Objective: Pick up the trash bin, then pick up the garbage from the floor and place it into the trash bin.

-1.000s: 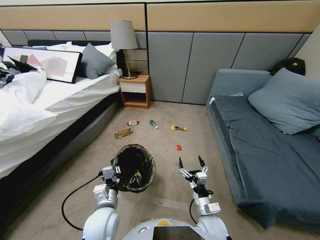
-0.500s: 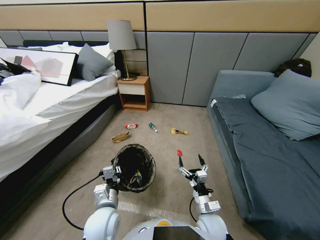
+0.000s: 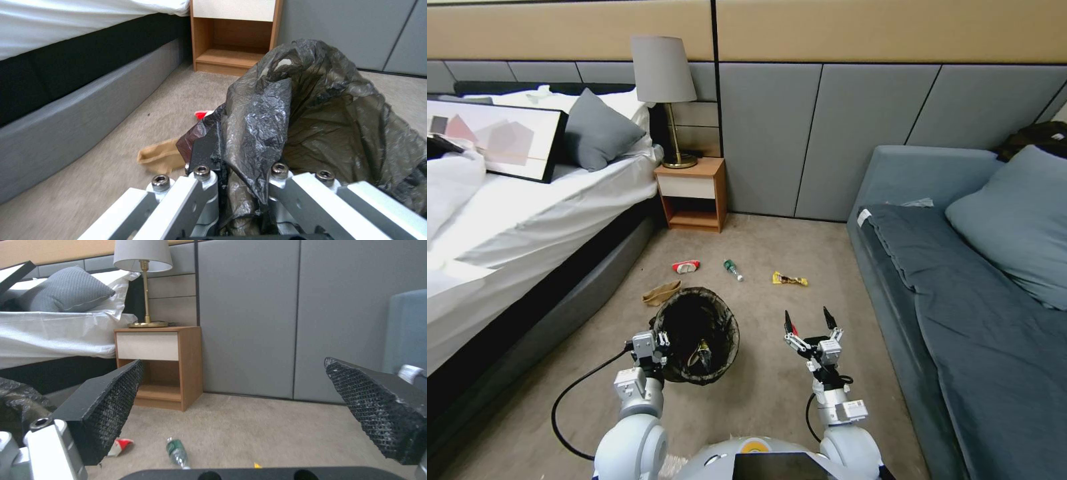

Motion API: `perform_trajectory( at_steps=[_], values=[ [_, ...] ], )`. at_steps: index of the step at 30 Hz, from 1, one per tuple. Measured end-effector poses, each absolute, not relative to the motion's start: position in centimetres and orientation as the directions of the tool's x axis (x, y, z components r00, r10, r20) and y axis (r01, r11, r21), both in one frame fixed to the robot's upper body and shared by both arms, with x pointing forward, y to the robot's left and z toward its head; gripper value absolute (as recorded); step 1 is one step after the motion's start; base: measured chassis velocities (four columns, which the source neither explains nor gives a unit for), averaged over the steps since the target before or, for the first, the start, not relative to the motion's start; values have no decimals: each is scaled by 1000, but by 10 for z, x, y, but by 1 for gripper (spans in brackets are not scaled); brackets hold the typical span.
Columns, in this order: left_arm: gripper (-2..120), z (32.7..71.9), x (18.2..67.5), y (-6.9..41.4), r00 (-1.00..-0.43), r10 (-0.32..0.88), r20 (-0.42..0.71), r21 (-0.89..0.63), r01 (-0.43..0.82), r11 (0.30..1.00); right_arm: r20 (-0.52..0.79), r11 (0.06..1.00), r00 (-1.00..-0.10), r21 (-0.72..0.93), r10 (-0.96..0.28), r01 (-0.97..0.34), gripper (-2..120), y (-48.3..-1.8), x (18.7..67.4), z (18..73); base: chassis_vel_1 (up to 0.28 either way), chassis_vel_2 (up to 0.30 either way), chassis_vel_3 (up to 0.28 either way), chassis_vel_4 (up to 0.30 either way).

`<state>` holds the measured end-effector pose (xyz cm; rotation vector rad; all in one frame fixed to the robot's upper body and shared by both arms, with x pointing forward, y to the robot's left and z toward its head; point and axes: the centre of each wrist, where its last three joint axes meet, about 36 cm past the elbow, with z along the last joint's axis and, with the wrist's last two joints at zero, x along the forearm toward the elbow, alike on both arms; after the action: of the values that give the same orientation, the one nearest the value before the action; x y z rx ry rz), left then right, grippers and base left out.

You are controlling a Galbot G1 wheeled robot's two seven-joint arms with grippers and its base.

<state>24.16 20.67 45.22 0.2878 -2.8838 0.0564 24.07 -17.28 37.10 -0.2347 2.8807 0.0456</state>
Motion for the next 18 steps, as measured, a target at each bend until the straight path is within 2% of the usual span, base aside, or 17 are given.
perform_trajectory(
  at_steps=[6, 18],
  values=[
    [6, 453, 241, 206, -952, -189, 243, -15, -198, 980, -270, 984, -948, 0, -169, -176, 100, -175, 244, 371, -122, 140, 104, -102],
    [6, 454, 240, 205, -952, -186, 243, -13, -195, 981, -280, 983, -944, -7, -176, -181, 100, -176, 247, 372, 7, -12, -5, 6]
  ],
)
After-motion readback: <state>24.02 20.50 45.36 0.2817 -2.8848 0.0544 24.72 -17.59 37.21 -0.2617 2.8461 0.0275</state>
